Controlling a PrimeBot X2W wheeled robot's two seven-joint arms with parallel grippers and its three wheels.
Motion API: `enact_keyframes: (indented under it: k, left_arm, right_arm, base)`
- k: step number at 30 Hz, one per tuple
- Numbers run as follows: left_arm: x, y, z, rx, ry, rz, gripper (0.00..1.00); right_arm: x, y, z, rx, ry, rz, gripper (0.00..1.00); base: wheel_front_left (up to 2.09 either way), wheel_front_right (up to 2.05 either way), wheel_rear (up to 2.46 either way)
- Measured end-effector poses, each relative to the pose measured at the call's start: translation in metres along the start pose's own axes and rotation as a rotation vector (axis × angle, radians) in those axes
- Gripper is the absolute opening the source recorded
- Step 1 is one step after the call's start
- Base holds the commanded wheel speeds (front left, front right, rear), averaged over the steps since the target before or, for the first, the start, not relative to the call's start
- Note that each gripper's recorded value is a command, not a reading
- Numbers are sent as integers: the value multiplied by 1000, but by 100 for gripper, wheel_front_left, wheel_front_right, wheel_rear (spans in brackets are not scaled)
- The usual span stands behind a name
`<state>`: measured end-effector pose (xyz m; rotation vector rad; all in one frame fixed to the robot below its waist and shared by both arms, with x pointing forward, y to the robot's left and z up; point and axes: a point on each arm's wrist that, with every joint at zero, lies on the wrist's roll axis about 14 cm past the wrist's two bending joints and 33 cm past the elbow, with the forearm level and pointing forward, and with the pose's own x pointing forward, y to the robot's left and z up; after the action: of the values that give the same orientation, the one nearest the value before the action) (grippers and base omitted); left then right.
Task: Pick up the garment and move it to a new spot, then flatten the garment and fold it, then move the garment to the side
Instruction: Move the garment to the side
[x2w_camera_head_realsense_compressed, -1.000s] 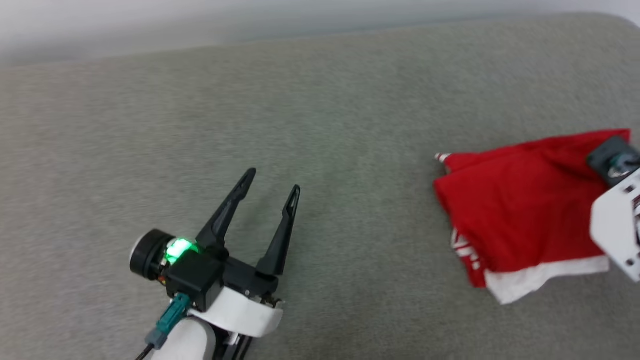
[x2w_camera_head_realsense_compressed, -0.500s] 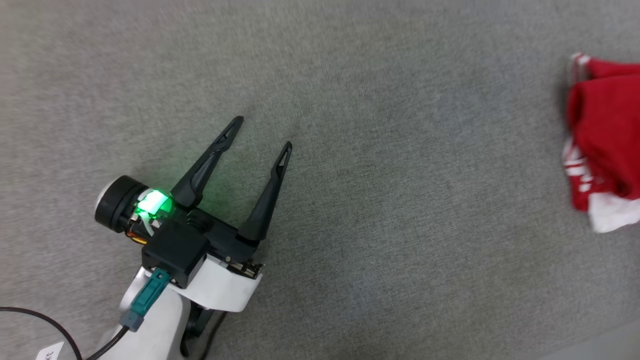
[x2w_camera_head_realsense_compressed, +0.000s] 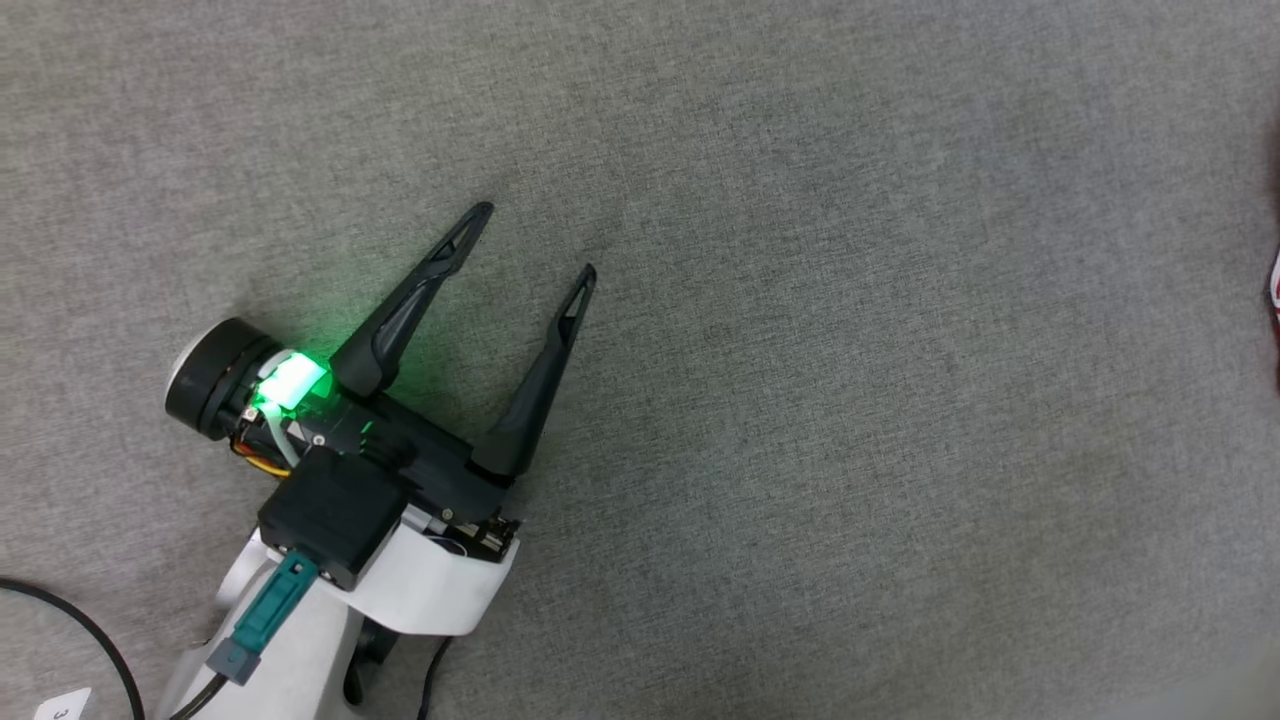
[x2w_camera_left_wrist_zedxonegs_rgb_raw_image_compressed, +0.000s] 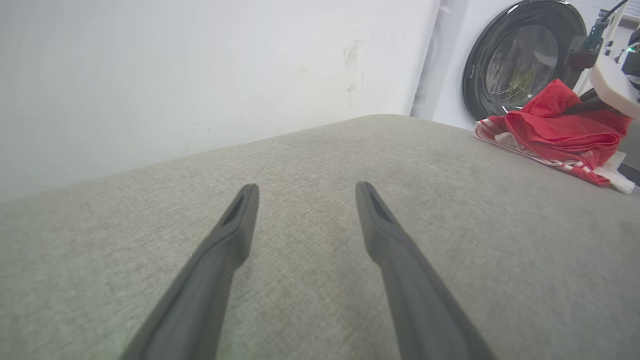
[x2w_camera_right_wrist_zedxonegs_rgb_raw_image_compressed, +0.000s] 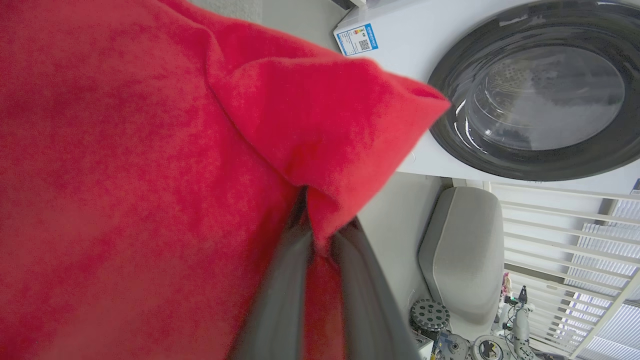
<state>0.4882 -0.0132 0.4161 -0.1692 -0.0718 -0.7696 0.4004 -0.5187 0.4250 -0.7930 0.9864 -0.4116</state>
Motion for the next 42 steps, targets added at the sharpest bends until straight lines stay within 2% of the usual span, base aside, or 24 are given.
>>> enact_keyframes:
  k: [1,5,9,13,19,23,28,32,38,42]
  left_arm:
    - [0,1,2,4,-1,6,100]
    - [-2,5,10,19,-4,31,100]
    - [-9,3,24,28,-6,63,100]
    - [-22,7,43,37,-10,134,100]
    - [-51,22,90,104,-62,280,100]
    - [-80,27,113,163,-70,361,100]
    - [-121,31,137,208,-87,465,100]
    - [-153,32,145,225,-82,538,100]
    - [-189,31,158,233,-103,623,100]
    - [-203,30,160,224,-112,663,100]
  right_arm:
    - [0,-1,0,9,0,-4,100]
    - [-5,-10,8,30,-31,-31,100]
    - [-19,-24,31,52,-121,-60,100]
    - [-45,-37,72,117,-278,-74,100]
    - [-101,-44,129,290,-564,-34,100]
    - [-150,-21,166,435,-786,86,100]
    - [-211,-7,195,567,-1026,181,100]
    - [-244,29,199,693,-1111,325,100]
    - [-295,63,201,848,-1254,457,100]
    - [-310,86,189,904,-1267,506,100]
  base:
    - [0,0,0]
    - [0,0,0]
    - [0,0,0]
    - [0,0,0]
    - [0,0,0]
    - [0,0,0]
    - [0,0,0]
    - [0,0,0]
    - [0,0,0]
    - [0,0,0]
